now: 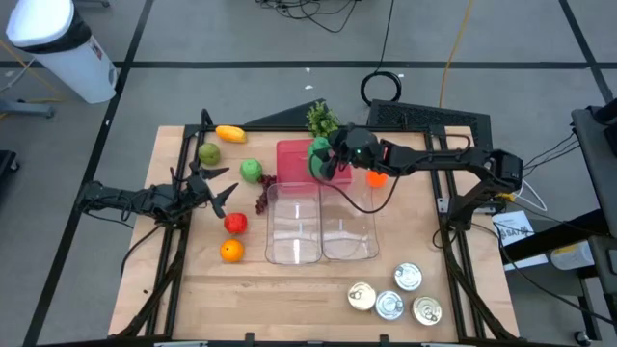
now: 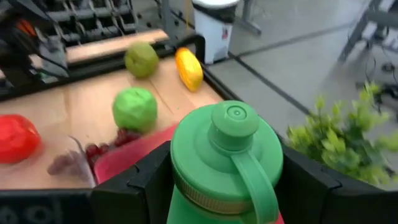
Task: Pick & Place Food Item
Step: Put the green water bottle into the pink bin
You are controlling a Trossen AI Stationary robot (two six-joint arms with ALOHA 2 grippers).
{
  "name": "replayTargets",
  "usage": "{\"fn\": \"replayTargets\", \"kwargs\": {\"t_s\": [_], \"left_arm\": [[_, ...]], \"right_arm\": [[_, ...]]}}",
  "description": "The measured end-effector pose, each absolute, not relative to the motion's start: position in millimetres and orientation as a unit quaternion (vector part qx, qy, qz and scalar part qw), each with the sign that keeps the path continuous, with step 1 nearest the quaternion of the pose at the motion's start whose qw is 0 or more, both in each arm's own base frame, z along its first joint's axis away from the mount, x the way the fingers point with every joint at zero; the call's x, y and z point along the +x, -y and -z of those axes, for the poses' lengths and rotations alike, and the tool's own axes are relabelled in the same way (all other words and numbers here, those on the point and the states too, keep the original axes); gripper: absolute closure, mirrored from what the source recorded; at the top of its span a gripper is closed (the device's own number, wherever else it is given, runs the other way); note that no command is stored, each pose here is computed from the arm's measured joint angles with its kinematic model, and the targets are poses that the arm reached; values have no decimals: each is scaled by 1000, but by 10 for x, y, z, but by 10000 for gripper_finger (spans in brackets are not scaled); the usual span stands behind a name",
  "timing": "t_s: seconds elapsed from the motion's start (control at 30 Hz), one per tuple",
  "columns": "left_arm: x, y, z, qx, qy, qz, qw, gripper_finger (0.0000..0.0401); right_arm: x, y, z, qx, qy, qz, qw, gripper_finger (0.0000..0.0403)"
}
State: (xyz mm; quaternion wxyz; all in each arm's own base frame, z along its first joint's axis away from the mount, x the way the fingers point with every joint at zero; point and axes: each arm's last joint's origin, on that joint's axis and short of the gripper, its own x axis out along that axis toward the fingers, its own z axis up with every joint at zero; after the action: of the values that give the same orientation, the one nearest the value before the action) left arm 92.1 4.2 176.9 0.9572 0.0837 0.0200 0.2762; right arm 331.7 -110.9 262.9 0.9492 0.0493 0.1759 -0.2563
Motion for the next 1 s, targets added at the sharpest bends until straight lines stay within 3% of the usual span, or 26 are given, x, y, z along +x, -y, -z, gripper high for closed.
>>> {"fn": "replayTargets", "kwargs": {"t_s": [1.0], "left_arm": [[921,-42,-1769,84,-20,-276,957,128]], "right_arm": [[3329,1303,-2419,53,-209,292,932,186]]}}
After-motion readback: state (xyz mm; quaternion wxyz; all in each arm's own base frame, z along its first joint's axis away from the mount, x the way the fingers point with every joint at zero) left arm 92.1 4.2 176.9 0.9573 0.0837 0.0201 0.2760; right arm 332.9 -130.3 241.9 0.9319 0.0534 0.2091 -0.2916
